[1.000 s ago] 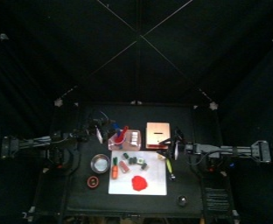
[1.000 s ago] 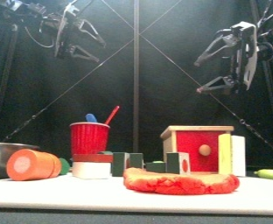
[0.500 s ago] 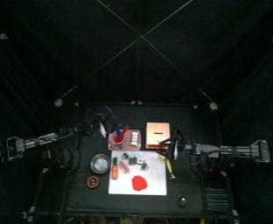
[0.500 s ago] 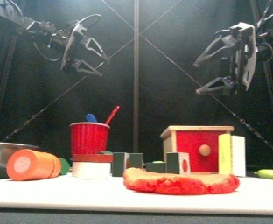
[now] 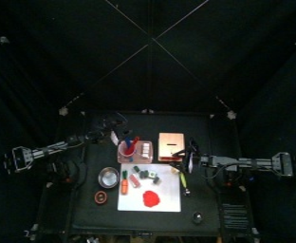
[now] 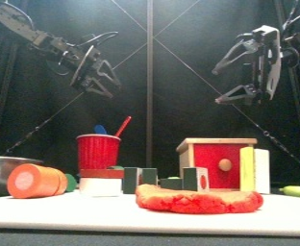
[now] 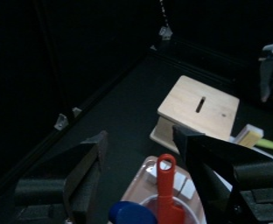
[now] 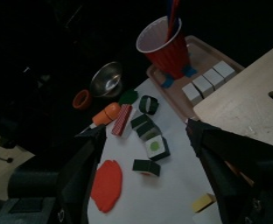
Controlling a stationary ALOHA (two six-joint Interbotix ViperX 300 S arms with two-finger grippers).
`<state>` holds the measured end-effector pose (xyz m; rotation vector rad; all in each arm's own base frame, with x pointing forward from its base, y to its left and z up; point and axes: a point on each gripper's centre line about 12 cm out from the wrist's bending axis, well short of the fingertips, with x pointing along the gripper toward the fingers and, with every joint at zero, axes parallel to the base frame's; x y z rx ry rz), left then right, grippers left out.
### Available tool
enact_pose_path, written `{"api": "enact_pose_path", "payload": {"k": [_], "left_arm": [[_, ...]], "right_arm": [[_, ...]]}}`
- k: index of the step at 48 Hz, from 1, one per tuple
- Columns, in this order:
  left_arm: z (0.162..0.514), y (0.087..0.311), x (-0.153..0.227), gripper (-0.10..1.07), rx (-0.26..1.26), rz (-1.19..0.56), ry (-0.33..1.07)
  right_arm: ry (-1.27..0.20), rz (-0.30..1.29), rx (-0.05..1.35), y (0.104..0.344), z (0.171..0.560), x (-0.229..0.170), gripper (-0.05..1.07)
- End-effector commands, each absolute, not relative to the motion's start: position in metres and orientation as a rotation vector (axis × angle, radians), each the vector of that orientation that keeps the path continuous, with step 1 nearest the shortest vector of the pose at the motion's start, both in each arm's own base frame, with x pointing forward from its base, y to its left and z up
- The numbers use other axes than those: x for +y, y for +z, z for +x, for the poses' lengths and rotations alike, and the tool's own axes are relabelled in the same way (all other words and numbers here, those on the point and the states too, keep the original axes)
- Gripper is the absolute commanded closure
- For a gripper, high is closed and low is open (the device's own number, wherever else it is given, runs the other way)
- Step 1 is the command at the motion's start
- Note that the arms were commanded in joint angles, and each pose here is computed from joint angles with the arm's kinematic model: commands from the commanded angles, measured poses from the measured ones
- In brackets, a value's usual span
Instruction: Reorient knife
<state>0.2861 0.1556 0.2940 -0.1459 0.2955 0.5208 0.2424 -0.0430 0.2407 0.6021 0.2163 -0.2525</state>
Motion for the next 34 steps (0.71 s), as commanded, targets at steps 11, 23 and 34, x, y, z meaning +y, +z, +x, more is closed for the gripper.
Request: {"api": "enact_pose_path", "payload": {"k": [11, 23, 34], "left_arm": [[0.291, 0.307, 0.167, 0.03, 0.276, -0.107, 0.540], [0.294, 0.306, 0.170, 0.03, 0.298, -0.041, 0.541], [0.297, 0.293, 0.156, 0.03, 0.364, 0.108, 0.435]], "right_arm": [[-0.234, 0.602, 0.137, 0.269, 0.252, -0.046, 0.01], [-0.233, 0.602, 0.134, 0.270, 0.253, -0.046, 0.01], [-0.234, 0.601, 0.145, 0.268, 0.254, -0.045, 0.01]]}}
